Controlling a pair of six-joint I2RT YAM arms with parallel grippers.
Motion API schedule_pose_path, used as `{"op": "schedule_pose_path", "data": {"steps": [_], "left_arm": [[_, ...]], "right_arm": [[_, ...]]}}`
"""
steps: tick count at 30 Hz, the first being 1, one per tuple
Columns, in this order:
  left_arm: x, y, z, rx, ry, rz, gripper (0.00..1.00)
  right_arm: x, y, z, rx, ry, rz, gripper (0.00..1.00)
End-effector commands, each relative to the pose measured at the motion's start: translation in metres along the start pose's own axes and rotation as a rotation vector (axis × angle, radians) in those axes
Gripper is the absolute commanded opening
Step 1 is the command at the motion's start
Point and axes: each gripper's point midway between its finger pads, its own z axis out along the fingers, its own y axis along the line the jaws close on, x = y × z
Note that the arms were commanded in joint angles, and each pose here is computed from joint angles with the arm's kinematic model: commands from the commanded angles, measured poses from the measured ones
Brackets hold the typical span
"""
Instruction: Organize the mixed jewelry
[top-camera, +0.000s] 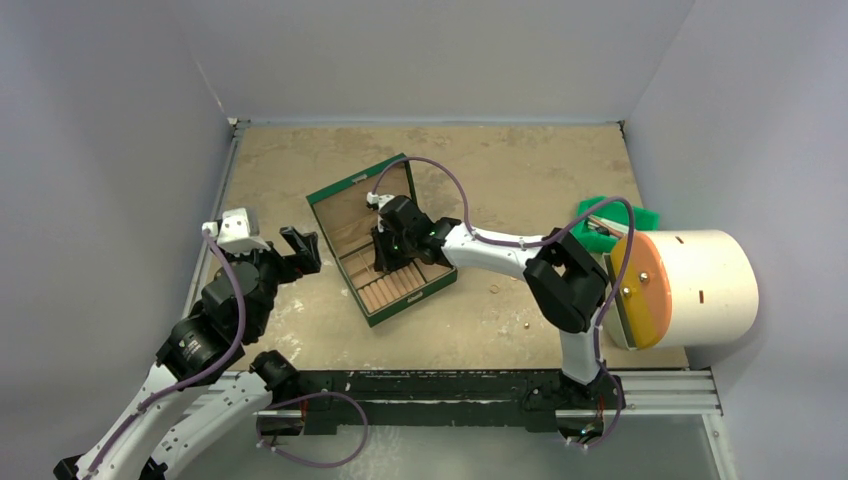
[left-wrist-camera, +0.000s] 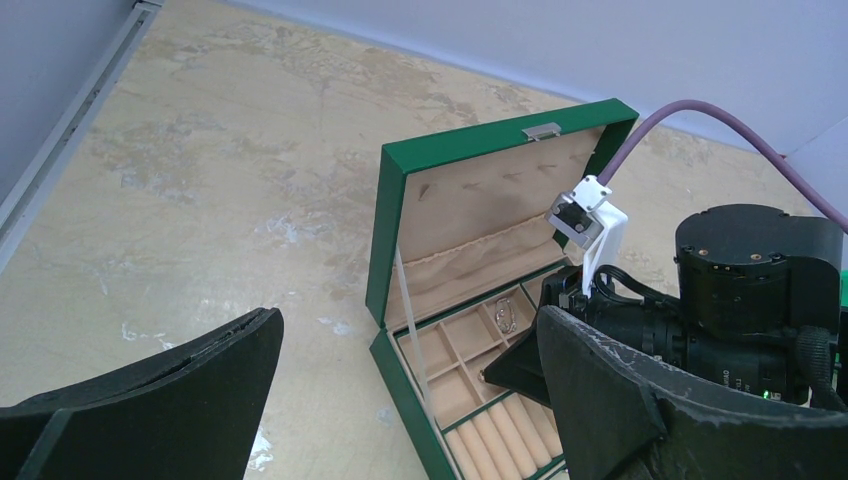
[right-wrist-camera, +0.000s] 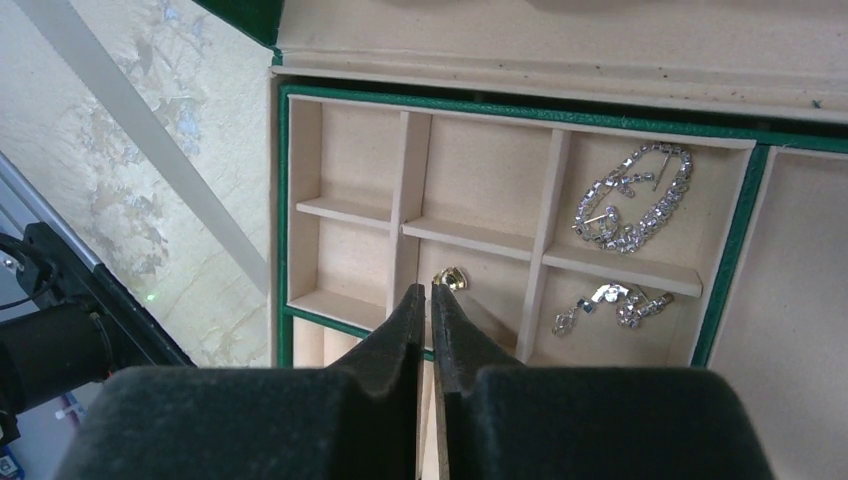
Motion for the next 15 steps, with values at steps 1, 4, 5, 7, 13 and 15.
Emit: {"op": "schedule_pose_path", "data": {"steps": [1, 4, 5, 7, 13, 15], "left_arm": [[-0.021, -0.005, -0.004, 0.021, -0.051, -0.044, 0.99], [-0.021, -0.005, -0.004, 0.023, -0.05, -0.043, 0.99], [-0.02, -0.005, -0.004, 0.022, -0.05, -0.042, 0.99], [-0.021, -0.005, -0.004, 0.021, -0.05, -0.042, 0.99], [-0.02, -0.005, -0.004, 0.019, -0.049, -0.041, 0.99], [-0.02, -0.005, -0.004, 0.018, -0.048, -0.04, 0.98]], "right_arm": [[-0.024, 0.016, -0.008, -0.027, -0.063, -0.007, 0.1], [-0.026, 0.017, -0.014, -0.025, -0.075, -0.004, 0.14], [-0.028, 0.017, -0.017, -0.023, -0.082, -0.005, 0.14], [-0.03, 0.016, -0.025, -0.014, -0.101, -0.002, 0.16], [-0.035, 0.007, -0.055, 0.043, -0.165, 0.004, 0.19], [-0.035, -0.002, -0.067, 0.09, -0.187, 0.01, 0.2]]}}
